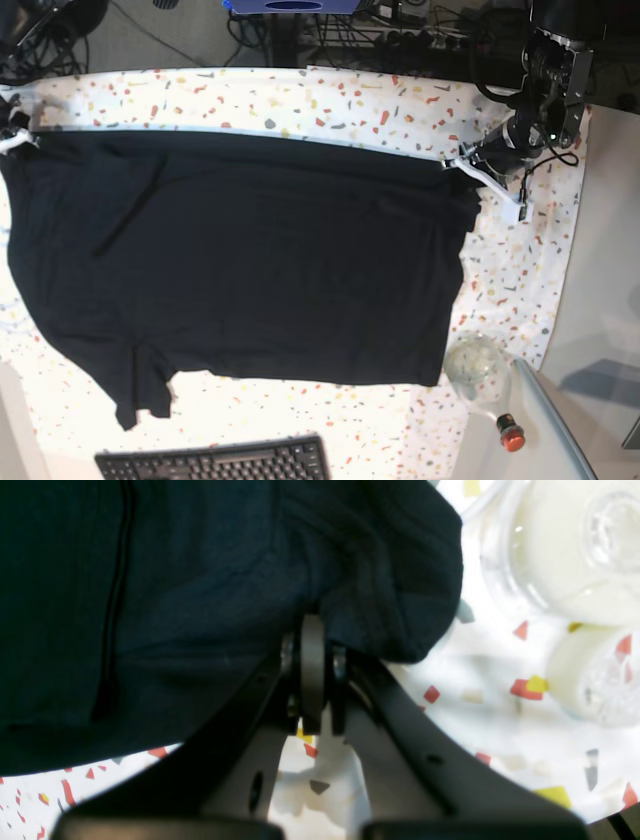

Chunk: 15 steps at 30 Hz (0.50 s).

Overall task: Layout the t-shirt on the table in an organized manner, then fold the t-shirt properly
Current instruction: 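Swing the shirt down and lay it flat with both grippers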

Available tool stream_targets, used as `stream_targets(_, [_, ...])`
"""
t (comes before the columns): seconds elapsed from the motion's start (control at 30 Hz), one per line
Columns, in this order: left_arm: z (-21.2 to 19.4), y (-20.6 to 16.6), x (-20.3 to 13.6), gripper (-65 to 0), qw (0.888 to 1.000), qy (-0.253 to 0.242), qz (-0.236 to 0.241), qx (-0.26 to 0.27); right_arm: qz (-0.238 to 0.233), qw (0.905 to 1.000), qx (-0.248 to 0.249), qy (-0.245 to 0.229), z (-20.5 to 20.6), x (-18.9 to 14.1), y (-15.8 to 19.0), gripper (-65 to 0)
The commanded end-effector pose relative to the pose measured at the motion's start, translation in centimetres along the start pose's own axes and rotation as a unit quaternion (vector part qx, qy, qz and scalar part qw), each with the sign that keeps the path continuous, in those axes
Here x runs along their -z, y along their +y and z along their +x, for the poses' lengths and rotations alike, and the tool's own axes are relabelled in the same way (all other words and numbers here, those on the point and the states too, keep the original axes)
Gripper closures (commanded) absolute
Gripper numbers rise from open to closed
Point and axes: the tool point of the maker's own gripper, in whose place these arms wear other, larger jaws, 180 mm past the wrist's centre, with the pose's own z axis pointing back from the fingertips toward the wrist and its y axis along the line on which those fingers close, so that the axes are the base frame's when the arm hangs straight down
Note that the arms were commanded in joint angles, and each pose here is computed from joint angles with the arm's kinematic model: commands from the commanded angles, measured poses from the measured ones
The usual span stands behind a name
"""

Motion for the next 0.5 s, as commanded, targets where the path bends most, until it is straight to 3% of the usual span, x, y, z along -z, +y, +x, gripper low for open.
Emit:
stream_targets(0.0, [-0.1, 1.8, -0.5, 0.0, 0.999, 0.009, 0.033, 0.007, -0.011, 0.9996, -0.013, -0.023, 1.9, -0.8, -0.9, 0.0])
stream_targets(0.33, [-0.8, 2.0, -0.6, 0.0, 0.999, 0.013, 0.040, -0.005, -0.020, 0.9986, -0.030, -0.039, 1.5, -2.1, 0.0, 0.0])
stream_targets(0.47, [-0.2, 3.1, -2.2, 0.0, 0.998, -0.015, 0.053, -0.033, -0.020, 0.9986, -0.030, -0.039, 1.5, -2.1, 0.0, 0.0])
